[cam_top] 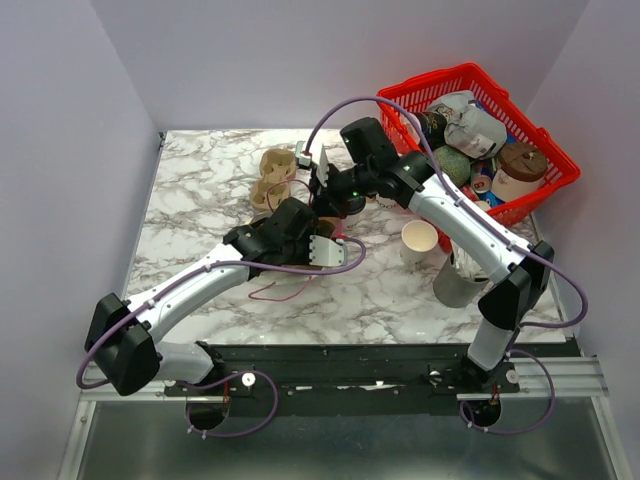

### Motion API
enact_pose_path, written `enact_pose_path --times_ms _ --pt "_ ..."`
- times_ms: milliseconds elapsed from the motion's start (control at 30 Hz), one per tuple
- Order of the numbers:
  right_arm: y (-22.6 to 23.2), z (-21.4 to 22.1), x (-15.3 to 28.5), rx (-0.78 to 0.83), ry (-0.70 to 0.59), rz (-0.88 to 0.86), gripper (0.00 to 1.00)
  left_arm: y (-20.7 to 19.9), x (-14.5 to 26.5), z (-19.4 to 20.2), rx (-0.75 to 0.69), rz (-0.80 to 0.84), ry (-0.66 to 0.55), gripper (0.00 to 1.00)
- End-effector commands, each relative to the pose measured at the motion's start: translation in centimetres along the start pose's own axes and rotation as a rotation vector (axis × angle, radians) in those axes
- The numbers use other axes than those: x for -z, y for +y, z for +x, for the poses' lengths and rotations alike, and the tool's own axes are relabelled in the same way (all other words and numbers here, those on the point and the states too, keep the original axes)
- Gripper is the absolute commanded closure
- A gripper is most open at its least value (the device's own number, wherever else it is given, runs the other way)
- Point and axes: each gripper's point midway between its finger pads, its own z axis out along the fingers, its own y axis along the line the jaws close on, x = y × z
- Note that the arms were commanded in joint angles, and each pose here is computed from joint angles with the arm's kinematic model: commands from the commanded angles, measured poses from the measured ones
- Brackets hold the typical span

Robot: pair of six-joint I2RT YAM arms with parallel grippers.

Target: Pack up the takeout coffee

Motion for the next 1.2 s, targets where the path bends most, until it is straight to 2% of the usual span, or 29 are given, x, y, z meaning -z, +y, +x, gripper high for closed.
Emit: enact_pose_path --times_ms 0,200,400,667,967,1067,1167 --pt "0.7 -1.0 0.5 -0.036 -0.032 -0.058 1.00 0.7 0.0 0.2 -0.030 -0.021 0.027 0.88" --pt "0.7 -1.6 0.7 -0.065 -0.012 -0.088 1.00 1.4 3.6 -2.0 0.044 0.014 -0.047 0.91" --pt "1.2 -1.7 0.7 -0.122 0.021 -0.137 1.00 0.1 5.4 -2.6 0.109 0.118 -0.050 0.93" --pt "0.6 -0.6 0.2 -0.210 0.031 -0.173 1.00 -1.2 4.1 -2.2 0.091 0.188 -0.032 0.93" --pt "0.0 0.3 0.1 -0.265 0.048 -0.151 1.00 -1.9 1.7 -0.8 0.048 0.227 0.050 0.93" --pt "-0.1 0.2 0.1 -0.264 0.047 -0.145 1.00 -1.9 1.1 -0.8 0.051 0.222 0.047 0.87" --pt "-0.1 0.3 0.1 -0.265 0.050 -0.145 0.99 -1.5 0.9 -1.1 0.057 0.197 0.029 0.76"
